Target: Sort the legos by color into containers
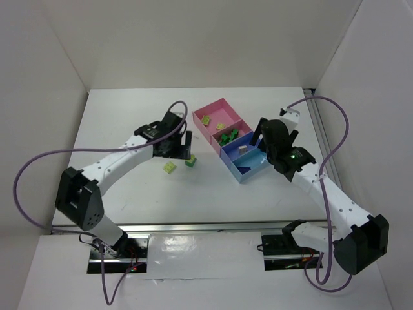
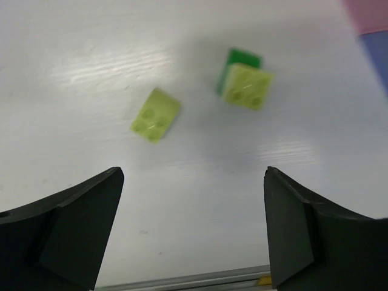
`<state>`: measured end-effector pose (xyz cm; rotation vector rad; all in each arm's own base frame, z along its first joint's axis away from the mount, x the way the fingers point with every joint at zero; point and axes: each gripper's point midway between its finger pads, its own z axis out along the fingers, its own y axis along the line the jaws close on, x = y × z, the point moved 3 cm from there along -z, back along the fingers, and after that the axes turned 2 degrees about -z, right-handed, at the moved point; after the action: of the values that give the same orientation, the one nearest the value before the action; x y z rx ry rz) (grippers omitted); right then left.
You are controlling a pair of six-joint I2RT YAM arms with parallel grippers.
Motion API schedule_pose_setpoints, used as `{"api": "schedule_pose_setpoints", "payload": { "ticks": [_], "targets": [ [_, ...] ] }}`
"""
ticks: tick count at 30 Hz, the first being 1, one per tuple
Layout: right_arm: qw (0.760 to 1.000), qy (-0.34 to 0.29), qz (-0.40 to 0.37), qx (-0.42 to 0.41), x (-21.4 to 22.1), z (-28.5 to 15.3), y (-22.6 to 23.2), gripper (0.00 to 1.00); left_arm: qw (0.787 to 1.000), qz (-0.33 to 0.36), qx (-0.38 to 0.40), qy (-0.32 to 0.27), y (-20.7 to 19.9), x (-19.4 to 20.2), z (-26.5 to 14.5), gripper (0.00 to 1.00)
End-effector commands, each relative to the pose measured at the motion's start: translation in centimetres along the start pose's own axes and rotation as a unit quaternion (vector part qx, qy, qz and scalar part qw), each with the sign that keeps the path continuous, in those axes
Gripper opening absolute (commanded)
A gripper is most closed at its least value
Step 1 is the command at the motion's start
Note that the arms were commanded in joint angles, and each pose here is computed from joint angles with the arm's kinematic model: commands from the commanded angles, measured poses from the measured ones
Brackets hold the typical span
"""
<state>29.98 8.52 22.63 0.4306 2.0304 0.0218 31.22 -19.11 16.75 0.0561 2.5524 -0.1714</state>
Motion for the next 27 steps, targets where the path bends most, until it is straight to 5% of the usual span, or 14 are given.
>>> {"api": "schedule_pose_setpoints", "payload": {
  "ticks": [1, 12, 18, 22, 27],
  "targets": [
    [1.0, -0.007, 0.01, -0.011, -0.2, 0.1, 0.4, 0.88, 0.999, 0.01, -0.048, 0.023, 3.8, 3.1, 0.9, 0.98],
    [1.0, 0.001, 0.012, -0.02, 0.0, -0.1, 1.1, 0.88, 0.991, -0.027, -0.068, 0.116, 6.4, 6.1, 6.3, 0.98],
    [1.0, 0.001, 0.012, -0.021, 0.0, -0.1, 1.1, 0.88, 0.986, -0.048, -0.087, 0.132, 6.7, 5.6, 9.1, 0.89],
    [1.0, 0.004, 0.01, -0.018, 0.2, -0.1, 1.0, 0.88, 0.985, -0.067, -0.101, 0.126, 7.4, 5.2, 9.7, 0.74],
    [1.0, 0.004, 0.01, -0.018, 0.2, -0.1, 1.0, 0.88, 0.985, -0.084, -0.094, 0.115, 7.3, 4.5, 9.1, 0.42]
  ]
}}
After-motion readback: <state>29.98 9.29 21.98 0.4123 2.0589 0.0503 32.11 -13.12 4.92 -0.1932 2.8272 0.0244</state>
